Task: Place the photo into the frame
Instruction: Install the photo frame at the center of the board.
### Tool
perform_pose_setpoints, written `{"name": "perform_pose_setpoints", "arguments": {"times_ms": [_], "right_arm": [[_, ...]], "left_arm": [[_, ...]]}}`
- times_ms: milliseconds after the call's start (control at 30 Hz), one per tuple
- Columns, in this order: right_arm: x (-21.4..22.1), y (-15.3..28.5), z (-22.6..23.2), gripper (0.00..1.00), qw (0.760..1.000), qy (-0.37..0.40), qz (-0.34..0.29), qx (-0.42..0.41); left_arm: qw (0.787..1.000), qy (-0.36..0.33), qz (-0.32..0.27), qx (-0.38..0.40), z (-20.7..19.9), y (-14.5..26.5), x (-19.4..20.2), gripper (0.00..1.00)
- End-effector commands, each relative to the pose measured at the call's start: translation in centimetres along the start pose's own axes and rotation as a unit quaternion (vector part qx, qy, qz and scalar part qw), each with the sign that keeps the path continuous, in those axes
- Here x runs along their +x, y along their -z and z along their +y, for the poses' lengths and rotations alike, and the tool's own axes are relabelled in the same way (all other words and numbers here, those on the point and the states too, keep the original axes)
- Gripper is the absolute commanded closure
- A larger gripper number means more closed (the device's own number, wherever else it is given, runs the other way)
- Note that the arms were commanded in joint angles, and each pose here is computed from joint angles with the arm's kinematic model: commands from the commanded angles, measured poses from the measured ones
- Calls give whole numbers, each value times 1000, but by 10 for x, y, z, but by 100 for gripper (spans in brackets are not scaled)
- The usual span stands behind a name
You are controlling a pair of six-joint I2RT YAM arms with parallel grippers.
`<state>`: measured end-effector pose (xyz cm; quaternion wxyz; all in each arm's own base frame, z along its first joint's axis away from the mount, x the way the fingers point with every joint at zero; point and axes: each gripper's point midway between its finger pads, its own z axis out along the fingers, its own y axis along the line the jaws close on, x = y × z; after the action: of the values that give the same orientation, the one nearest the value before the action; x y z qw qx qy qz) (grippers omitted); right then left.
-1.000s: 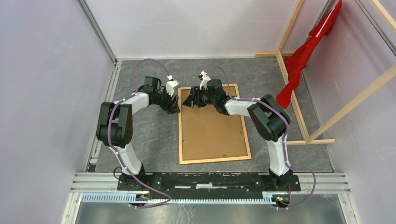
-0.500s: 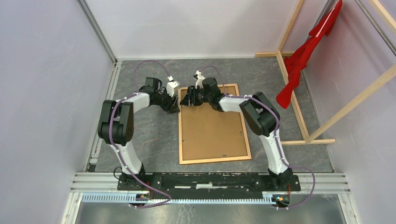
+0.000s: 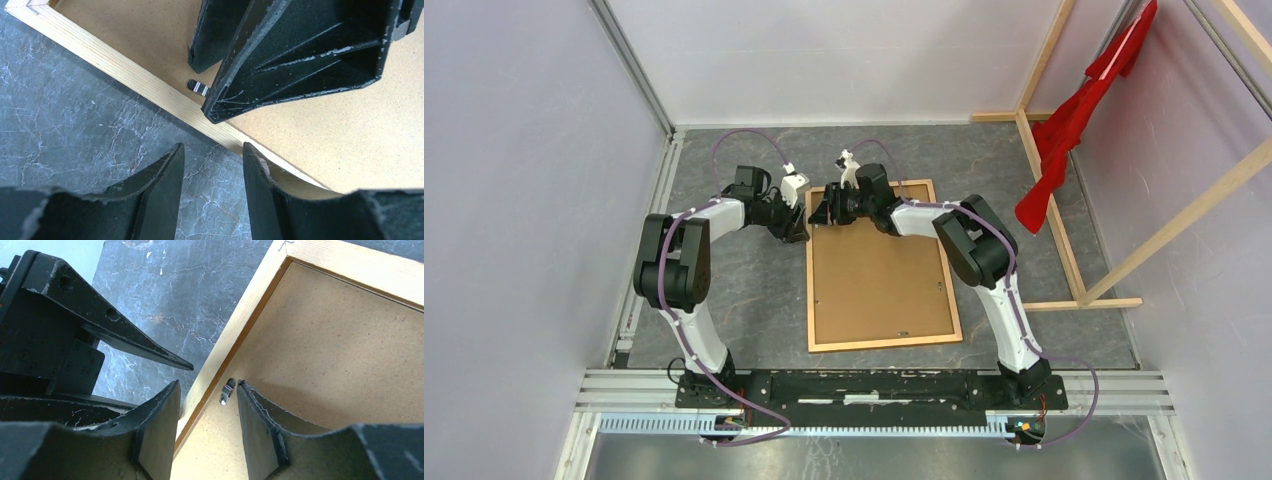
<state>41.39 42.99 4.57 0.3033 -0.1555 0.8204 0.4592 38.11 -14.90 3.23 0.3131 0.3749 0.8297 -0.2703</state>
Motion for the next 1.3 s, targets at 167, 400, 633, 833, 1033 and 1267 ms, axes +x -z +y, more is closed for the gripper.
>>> {"name": "perform_pose_setpoints", "arguments": {"times_ms": [167, 400, 633, 833, 1033, 1267], "right_arm": [[2, -6, 6, 55, 999, 5, 10, -36], [5, -5, 11, 56, 999, -1, 14, -45], [4, -7, 12, 56, 999, 0, 15, -51], [3, -9, 14, 57, 998, 3, 20, -59], [0, -13, 16, 57, 997, 9, 28, -67], [1, -14, 18, 58, 996, 8, 38, -75]], "left_arm": [[1000, -1, 9, -15, 9, -3, 1, 48], [1000, -4, 10, -15, 8, -2, 2, 48], [1000, -6, 10, -13, 7, -2, 2, 49], [1000, -8, 10, -12, 7, -2, 2, 49], [1000, -11, 11, -11, 7, -2, 2, 49], [1000, -14, 11, -12, 6, -1, 1, 50]]}}
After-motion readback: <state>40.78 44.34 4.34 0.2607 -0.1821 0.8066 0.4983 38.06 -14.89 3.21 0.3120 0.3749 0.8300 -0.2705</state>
